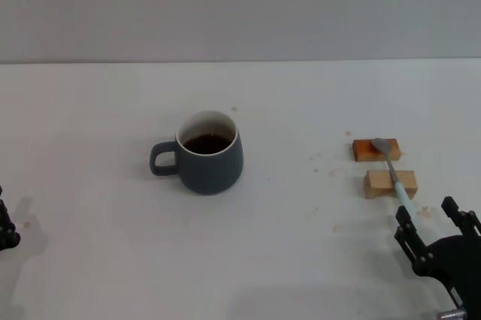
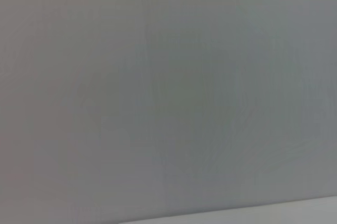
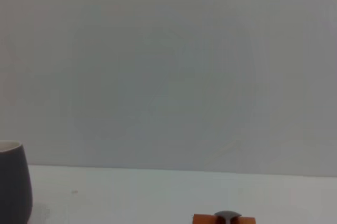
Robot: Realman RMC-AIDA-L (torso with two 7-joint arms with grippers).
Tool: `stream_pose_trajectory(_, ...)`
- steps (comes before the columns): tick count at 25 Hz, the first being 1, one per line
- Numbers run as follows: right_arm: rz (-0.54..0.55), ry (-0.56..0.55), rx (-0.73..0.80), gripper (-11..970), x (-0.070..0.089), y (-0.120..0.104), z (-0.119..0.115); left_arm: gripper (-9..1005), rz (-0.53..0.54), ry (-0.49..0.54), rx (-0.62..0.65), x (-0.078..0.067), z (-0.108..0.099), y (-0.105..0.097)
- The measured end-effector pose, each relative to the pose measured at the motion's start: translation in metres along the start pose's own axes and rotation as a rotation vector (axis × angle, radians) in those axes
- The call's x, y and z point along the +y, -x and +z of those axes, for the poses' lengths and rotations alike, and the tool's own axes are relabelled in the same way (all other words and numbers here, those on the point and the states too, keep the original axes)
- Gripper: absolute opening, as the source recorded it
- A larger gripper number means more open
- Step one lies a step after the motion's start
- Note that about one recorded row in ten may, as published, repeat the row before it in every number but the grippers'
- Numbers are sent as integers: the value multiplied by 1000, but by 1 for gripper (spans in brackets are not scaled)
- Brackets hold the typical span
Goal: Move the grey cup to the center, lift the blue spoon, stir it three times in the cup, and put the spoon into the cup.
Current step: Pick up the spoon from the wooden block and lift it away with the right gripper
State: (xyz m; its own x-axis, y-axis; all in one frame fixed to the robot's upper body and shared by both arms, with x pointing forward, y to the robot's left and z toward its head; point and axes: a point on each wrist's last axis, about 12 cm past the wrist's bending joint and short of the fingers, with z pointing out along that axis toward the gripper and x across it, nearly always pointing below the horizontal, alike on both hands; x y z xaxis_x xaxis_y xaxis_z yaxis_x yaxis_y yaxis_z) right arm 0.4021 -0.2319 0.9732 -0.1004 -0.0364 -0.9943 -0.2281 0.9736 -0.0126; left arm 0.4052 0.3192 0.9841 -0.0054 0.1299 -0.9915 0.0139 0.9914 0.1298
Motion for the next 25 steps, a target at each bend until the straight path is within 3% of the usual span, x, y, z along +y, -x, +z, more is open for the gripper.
stream_pose_trajectory(25,1,19,42,715,1,0,19,-2,5,-2,4,1,0,0)
